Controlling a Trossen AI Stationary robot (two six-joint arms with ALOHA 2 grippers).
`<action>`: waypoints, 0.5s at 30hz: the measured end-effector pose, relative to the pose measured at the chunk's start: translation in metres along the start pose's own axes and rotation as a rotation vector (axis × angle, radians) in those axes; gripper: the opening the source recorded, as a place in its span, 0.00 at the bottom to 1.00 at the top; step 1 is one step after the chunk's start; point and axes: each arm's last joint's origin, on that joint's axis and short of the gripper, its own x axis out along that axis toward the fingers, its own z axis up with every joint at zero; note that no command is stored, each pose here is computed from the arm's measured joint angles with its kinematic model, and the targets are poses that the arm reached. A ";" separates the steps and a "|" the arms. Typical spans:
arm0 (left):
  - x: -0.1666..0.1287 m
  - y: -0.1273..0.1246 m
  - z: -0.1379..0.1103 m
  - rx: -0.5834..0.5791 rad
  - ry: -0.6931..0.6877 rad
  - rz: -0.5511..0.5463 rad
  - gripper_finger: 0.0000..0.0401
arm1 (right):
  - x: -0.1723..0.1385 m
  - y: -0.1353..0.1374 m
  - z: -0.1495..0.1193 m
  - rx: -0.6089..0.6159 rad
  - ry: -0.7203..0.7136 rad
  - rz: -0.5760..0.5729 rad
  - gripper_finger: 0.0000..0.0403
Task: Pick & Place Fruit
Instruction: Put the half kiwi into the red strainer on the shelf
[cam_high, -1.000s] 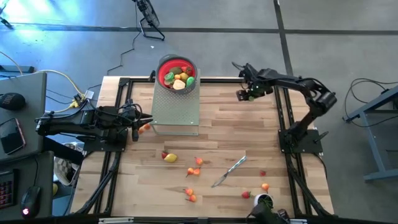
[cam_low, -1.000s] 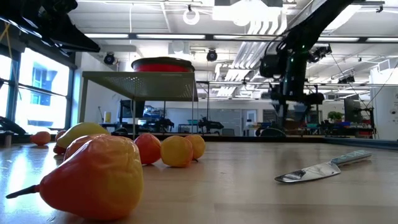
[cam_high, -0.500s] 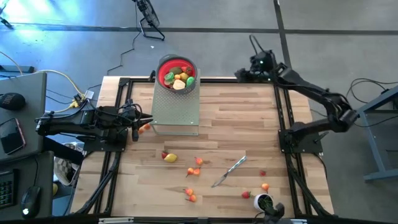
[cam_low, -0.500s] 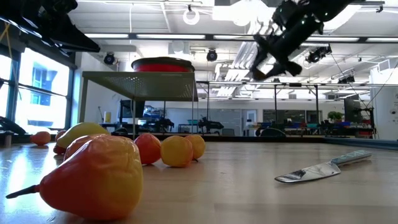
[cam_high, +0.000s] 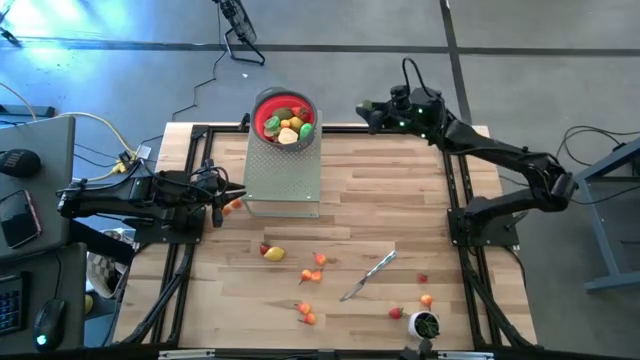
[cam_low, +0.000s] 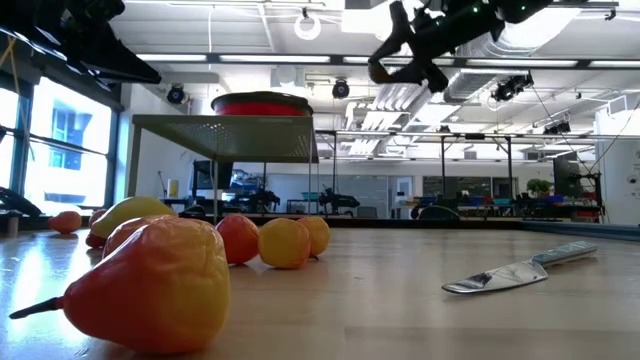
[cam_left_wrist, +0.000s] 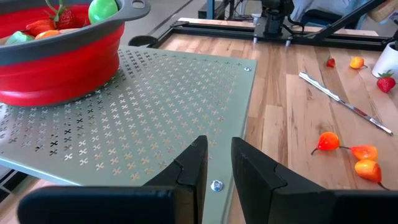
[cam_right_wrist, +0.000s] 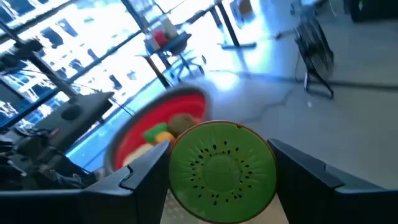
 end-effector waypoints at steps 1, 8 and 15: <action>0.000 0.000 0.000 0.000 0.000 0.001 0.17 | 0.000 0.004 -0.001 -0.012 -0.015 0.006 0.59; 0.000 0.000 0.000 0.000 0.000 0.002 0.17 | -0.001 0.032 -0.008 -0.064 -0.093 0.040 0.58; 0.000 0.000 0.000 0.000 -0.001 0.005 0.17 | 0.006 0.050 -0.019 -0.090 -0.121 0.061 0.58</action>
